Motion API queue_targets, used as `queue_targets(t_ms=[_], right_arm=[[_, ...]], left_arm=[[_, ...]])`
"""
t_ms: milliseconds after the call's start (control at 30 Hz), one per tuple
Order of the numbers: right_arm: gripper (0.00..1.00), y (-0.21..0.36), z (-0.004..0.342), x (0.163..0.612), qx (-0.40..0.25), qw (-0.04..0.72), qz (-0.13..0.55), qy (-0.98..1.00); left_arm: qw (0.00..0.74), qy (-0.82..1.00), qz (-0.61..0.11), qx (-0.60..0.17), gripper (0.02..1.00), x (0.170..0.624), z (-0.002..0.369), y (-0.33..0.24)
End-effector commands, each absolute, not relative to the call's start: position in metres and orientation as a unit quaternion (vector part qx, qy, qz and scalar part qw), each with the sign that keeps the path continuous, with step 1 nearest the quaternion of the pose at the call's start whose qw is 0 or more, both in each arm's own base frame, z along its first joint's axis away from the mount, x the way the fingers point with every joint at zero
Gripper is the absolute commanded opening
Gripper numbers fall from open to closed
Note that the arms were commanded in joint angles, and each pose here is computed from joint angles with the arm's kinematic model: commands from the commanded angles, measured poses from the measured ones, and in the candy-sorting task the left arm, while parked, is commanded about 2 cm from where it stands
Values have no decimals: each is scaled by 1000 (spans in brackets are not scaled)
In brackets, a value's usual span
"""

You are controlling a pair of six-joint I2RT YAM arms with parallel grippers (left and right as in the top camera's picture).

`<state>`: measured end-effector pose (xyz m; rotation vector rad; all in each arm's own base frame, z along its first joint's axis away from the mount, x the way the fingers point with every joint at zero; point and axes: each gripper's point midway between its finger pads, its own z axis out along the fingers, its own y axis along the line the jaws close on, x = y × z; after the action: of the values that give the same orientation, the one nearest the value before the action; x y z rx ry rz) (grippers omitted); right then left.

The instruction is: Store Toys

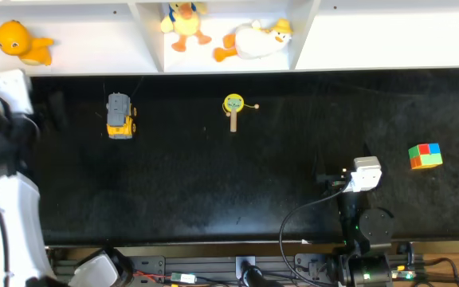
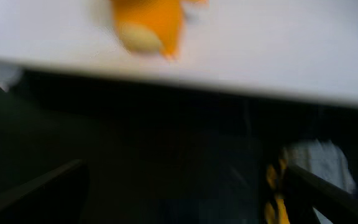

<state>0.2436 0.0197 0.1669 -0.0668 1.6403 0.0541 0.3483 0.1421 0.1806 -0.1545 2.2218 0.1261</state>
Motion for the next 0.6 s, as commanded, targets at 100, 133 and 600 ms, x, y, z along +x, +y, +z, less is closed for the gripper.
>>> queue_targets(t_ms=[100,133,600], right_arm=[[993,19,170,243,-26,686,27,726],[996,19,170,243,-26,686,27,726],[996,19,170,243,-26,686,27,726]], left_arm=[[378,924,3,-53,998,323,148,104],[368,928,-2,-48,998,321,144,98],[277,960,-43,18,993,301,114,28]])
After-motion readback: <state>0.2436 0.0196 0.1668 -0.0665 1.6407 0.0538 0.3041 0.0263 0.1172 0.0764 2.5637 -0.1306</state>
